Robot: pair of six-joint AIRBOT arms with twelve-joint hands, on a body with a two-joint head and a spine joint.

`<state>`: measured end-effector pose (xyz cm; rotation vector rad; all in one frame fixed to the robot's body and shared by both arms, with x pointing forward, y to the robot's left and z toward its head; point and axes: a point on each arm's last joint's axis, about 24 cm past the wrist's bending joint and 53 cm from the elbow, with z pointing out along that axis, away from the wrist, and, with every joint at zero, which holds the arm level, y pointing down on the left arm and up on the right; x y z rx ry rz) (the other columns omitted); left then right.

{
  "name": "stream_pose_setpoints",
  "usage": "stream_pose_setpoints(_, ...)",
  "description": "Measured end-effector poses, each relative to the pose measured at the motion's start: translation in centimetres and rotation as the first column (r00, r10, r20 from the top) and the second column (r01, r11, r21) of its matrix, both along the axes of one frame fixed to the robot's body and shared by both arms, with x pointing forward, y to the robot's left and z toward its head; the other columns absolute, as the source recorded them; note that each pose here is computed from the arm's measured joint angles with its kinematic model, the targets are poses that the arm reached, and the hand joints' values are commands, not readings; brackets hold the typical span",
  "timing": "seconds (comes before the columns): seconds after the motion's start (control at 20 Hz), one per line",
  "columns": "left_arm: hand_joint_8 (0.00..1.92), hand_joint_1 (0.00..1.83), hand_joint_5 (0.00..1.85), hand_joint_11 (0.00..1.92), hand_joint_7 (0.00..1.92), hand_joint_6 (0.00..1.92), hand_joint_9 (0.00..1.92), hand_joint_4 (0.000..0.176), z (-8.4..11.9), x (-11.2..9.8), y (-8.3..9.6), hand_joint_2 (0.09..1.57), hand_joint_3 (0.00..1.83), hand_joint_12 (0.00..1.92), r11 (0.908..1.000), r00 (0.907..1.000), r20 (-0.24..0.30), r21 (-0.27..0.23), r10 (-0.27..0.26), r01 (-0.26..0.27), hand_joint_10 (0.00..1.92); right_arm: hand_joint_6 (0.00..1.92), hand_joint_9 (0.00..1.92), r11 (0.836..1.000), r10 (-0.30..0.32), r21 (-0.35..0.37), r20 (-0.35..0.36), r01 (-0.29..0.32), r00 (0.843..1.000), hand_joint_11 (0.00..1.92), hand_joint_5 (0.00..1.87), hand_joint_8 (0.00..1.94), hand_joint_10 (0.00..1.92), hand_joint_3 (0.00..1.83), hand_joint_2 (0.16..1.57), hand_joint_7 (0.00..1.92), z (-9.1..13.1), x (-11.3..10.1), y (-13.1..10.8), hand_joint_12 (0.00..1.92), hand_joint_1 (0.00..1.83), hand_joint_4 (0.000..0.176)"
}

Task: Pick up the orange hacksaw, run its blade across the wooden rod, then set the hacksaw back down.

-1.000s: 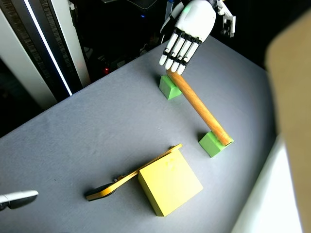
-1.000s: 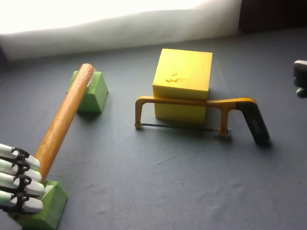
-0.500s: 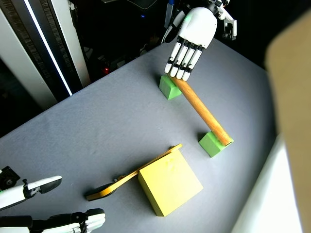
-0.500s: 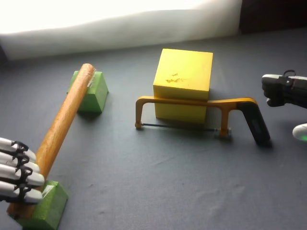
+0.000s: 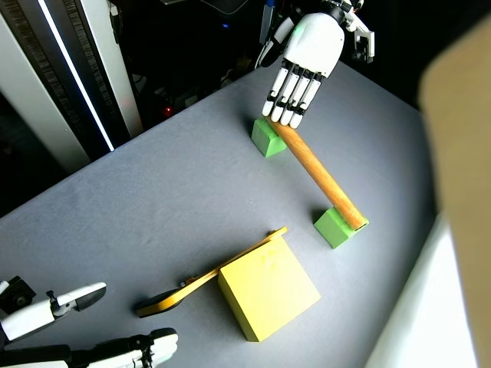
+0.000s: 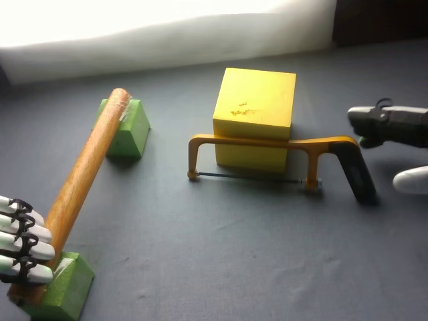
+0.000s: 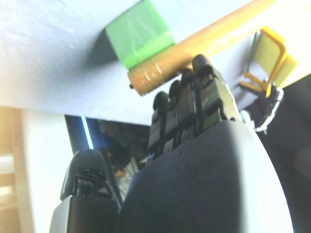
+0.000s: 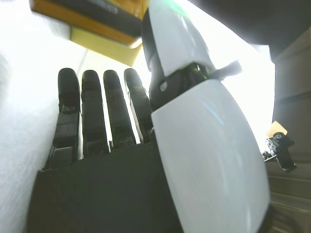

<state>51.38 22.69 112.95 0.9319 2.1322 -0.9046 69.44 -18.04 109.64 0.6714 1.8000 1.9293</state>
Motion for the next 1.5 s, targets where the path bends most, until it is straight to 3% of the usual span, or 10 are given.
stream_pose_setpoints(0.2,0.0,0.12,0.15,0.0,0.11,0.0,0.12,0.0,0.0,0.0,0.1,1.25,0.0,0.39,1.0,1.0,-0.001,0.0,-0.002,0.002,0.0,0.0,0.15,0.999,0.035,-0.011,0.006,-0.035,0.999,0.0,0.14,0.0,0.0,0.01,1.17,0.14,-0.2,0.0,2.4,0.78,1.0,0.0)
stream_pose_setpoints(0.55,0.01,0.09,0.13,0.0,0.09,0.0,0.11,0.0,0.0,0.0,0.1,1.25,0.0,0.32,1.0,1.0,-0.002,0.0,-0.003,0.003,0.01,0.0,0.18,0.998,0.032,-0.05,0.005,-0.032,0.999,0.0,0.16,0.0,0.0,0.0,1.12,0.17,-1.1,0.2,2.7,0.86,1.05,0.0)
stream_pose_setpoints(0.65,0.01,0.1,0.14,0.0,0.11,0.0,0.12,0.0,0.0,-0.1,0.1,1.25,0.0,0.36,1.0,1.0,-0.002,0.003,-0.006,0.006,0.01,0.0,0.17,0.997,0.037,-0.066,0.017,-0.036,0.999,0.0,0.15,0.0,0.0,0.01,1.15,0.15,-1.1,0.2,3.0,0.83,0.99,0.0)
stream_pose_setpoints(0.9,0.0,0.09,0.12,0.0,0.08,0.0,0.1,0.0,0.0,-0.2,0.0,1.25,0.0,0.3,1.0,1.0,-0.004,0.0,-0.009,0.009,0.0,0.0,0.18,0.996,0.026,-0.083,0.035,-0.023,0.999,0.0,0.14,0.0,0.0,0.0,1.16,0.15,-1.1,0.6,3.2,0.74,1.05,0.0)
stream_pose_setpoints(1.5,0.0,0.11,0.14,0.0,0.1,0.0,0.1,0.0,-0.2,-0.4,-0.2,1.25,0.0,0.34,1.0,0.9999,-0.015,-0.001,-0.008,0.008,0.0,0.0,0.19,0.993,0.015,-0.114,0.056,-0.008,0.998,0.0,0.15,0.01,0.0,0.0,1.13,0.17,-1.3,1.4,4.2,0.8,1.05,0.0)
